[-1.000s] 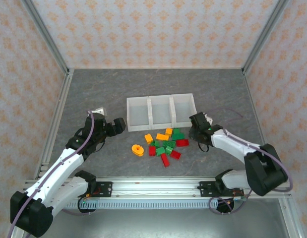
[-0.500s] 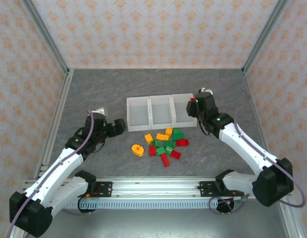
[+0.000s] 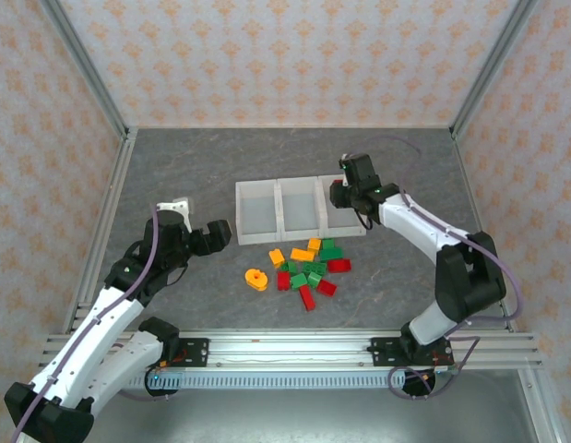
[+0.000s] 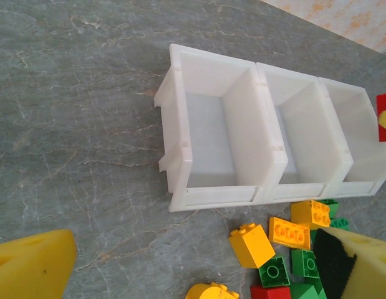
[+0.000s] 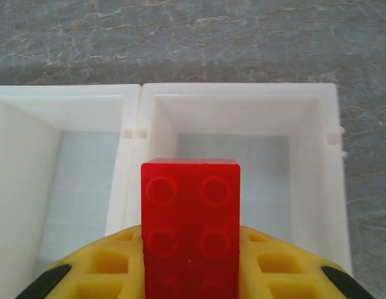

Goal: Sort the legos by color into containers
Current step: Place the lego in the container, then pick up the lego from the center of the table, then place the lego in the container.

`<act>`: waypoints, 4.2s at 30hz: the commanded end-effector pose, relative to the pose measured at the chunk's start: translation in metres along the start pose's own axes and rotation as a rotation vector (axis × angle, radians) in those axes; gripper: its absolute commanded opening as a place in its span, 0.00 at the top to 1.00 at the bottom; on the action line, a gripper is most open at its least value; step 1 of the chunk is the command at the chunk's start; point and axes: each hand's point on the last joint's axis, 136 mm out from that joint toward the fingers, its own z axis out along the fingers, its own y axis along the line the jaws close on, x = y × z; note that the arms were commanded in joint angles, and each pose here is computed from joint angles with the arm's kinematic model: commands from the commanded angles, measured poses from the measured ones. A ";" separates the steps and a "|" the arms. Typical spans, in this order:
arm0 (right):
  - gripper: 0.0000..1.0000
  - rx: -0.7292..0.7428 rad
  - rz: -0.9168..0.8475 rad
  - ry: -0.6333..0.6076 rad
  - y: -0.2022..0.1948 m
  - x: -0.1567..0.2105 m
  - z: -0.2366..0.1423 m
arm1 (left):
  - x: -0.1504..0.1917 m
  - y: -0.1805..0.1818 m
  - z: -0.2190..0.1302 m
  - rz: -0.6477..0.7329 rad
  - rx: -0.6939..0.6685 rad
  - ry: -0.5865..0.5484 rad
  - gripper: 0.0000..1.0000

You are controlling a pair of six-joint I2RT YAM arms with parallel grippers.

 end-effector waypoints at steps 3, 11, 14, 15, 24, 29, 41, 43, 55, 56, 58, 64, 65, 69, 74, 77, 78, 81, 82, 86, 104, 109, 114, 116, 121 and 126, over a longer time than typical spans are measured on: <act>0.75 -0.030 -0.024 -0.003 0.007 -0.014 0.004 | 0.004 -0.003 -0.004 0.037 0.028 -0.002 0.01; 0.54 0.041 -0.021 0.067 -0.005 -0.001 0.014 | 0.004 -0.007 -0.006 0.052 0.056 -0.010 0.01; 0.37 0.048 0.009 0.064 -0.007 0.000 0.006 | 0.003 -0.007 -0.006 0.049 0.056 -0.014 0.01; 0.31 0.042 0.022 0.060 -0.006 -0.001 0.001 | 0.003 -0.007 -0.006 0.050 0.056 -0.013 0.01; 0.19 -0.039 0.097 0.075 0.003 0.011 -0.057 | 0.004 -0.009 -0.004 0.049 0.068 -0.011 0.01; 0.16 -0.069 0.182 0.173 0.005 0.051 -0.073 | 0.005 -0.009 -0.002 0.053 0.068 -0.005 0.01; 0.00 -0.082 0.233 0.453 0.013 0.166 -0.069 | 0.007 -0.018 -0.003 0.071 0.123 0.008 0.01; 0.00 -0.069 0.219 0.476 0.014 0.176 -0.066 | 0.008 -0.020 -0.004 0.074 0.135 0.006 0.01; 0.03 0.059 0.130 0.559 0.003 0.207 -0.048 | 0.007 -0.024 -0.009 0.077 0.164 -0.010 0.01; 0.03 0.061 0.122 0.564 0.005 0.208 -0.047 | 0.007 -0.025 -0.009 0.077 0.166 -0.009 0.01; 0.03 0.065 0.109 0.574 0.006 0.211 -0.045 | 0.006 -0.025 -0.009 0.076 0.169 -0.011 0.01; 0.07 0.125 0.089 0.571 -0.003 0.214 -0.036 | 0.007 -0.025 -0.008 0.076 0.172 -0.006 0.01; 0.08 0.133 0.088 0.572 -0.004 0.215 -0.035 | 0.008 -0.026 -0.008 0.076 0.173 -0.005 0.01; 0.11 0.153 0.083 0.565 -0.007 0.215 -0.027 | 0.007 -0.026 -0.008 0.078 0.174 -0.005 0.01; 0.17 0.185 0.077 0.544 -0.010 0.210 -0.019 | 0.007 -0.026 -0.008 0.078 0.175 -0.006 0.01; 0.19 0.197 0.072 0.536 -0.010 0.205 -0.014 | 0.007 -0.026 -0.009 0.078 0.177 -0.007 0.01; 0.20 0.198 0.070 0.535 -0.009 0.204 -0.013 | 0.008 -0.027 -0.009 0.079 0.178 -0.006 0.01; 0.21 0.207 0.063 0.531 -0.009 0.202 -0.011 | 0.008 -0.027 -0.009 0.079 0.179 -0.005 0.01; 0.22 0.210 0.060 0.530 -0.010 0.201 -0.010 | 0.007 -0.027 -0.009 0.078 0.180 -0.007 0.01; 0.28 0.210 0.053 0.525 -0.009 0.199 -0.008 | 0.008 -0.027 -0.009 0.079 0.179 -0.007 0.01; 0.53 0.231 0.053 0.335 -0.014 0.143 -0.047 | 0.007 -0.027 -0.010 0.077 0.180 -0.012 0.01; 0.51 0.182 0.041 0.140 0.003 0.071 -0.070 | 0.009 -0.026 -0.006 0.077 0.176 0.003 0.01; 0.52 0.168 0.006 0.115 0.013 0.024 -0.052 | 0.010 -0.025 -0.005 0.077 0.170 0.009 0.01; 0.52 0.155 0.008 0.110 0.015 0.007 -0.039 | 0.009 -0.026 -0.006 0.078 0.173 0.005 0.01; 0.53 0.150 0.026 0.138 0.011 -0.012 0.003 | 0.006 -0.027 -0.011 0.079 0.181 -0.017 0.01; 0.47 0.208 0.047 0.155 -0.005 -0.014 0.028 | 0.003 -0.028 -0.016 0.078 0.192 -0.039 0.01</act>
